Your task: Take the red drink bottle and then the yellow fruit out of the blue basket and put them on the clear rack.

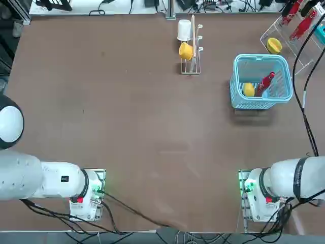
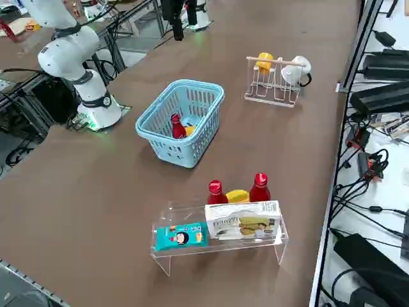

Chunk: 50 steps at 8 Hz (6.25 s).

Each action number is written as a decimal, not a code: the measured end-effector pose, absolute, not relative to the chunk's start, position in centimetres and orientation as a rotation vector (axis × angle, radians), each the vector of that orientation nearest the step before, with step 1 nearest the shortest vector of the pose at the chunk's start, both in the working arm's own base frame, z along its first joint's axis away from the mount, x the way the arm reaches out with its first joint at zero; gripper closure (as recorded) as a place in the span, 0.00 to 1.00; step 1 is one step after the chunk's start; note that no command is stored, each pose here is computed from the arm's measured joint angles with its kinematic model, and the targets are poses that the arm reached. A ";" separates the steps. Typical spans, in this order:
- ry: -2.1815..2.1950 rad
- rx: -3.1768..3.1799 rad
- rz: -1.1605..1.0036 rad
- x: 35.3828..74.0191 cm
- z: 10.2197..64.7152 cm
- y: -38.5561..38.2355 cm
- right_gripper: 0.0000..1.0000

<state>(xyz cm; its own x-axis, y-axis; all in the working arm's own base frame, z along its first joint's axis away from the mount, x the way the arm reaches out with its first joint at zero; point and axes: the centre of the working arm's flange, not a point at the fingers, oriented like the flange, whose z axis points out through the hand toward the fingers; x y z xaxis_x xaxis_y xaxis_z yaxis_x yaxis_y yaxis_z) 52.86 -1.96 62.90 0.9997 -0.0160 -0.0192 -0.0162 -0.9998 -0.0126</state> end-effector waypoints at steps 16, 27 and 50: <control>-0.001 -3.207 0.069 48.8 39.9 -5.5 0.01; 0.028 -3.199 0.125 48.2 33.7 -6.7 0.19; 0.036 -3.210 0.222 52.3 53.3 -6.2 0.61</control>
<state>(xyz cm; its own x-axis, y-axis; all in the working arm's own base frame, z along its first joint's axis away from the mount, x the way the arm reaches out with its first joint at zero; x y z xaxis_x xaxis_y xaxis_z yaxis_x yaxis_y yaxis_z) 52.27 -6.16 53.26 0.9903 -0.0274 -0.1364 -0.0169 -0.9968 0.0779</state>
